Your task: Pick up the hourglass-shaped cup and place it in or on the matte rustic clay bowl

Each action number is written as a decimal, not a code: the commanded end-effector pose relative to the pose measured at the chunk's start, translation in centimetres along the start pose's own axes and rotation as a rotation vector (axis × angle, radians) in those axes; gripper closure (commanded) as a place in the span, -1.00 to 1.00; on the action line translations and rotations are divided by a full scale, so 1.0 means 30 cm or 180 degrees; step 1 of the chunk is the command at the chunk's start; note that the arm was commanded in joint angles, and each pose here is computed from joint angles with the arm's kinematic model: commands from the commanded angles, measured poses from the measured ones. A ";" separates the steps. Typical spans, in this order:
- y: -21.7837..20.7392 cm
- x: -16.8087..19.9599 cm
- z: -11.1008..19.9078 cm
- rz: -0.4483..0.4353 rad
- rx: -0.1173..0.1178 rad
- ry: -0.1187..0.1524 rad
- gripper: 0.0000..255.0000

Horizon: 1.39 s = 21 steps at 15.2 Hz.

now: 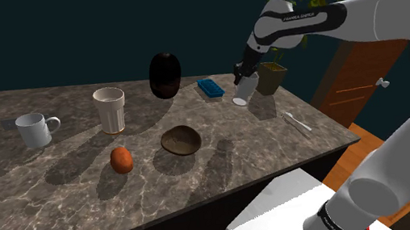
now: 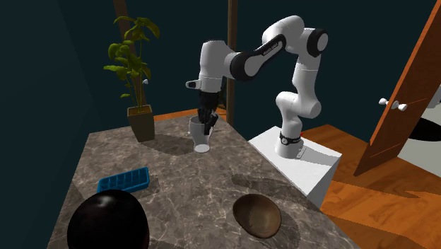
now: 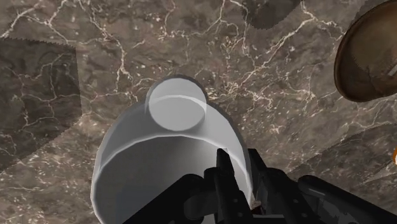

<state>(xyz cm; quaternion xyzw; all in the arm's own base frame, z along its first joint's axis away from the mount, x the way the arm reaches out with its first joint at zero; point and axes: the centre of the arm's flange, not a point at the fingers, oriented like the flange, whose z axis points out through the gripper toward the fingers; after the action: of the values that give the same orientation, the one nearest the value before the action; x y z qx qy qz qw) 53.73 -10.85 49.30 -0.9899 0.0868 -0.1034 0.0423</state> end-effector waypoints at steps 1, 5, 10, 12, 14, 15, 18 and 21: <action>-0.080 -0.007 -0.004 0.0004 -0.0001 0.0002 1.00; -0.254 -0.025 -0.010 0.0004 -0.0001 0.0002 1.00; -0.473 -0.049 -0.019 0.0004 -0.0001 0.0002 1.00; -0.560 -0.058 -0.022 0.0004 -0.0001 0.0002 1.00; -0.648 -0.067 -0.026 0.0004 -0.0001 0.0002 1.00; -0.692 -0.072 -0.028 0.0004 -0.0001 0.0002 1.00; -0.823 -0.086 -0.033 0.0004 -0.0001 0.0002 1.00; -0.954 -0.100 -0.038 0.0004 -0.0001 0.0002 1.00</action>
<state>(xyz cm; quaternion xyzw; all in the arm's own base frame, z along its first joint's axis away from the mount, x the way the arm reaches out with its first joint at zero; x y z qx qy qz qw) 55.23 16.30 52.53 -0.9900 0.0865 -0.1034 0.0421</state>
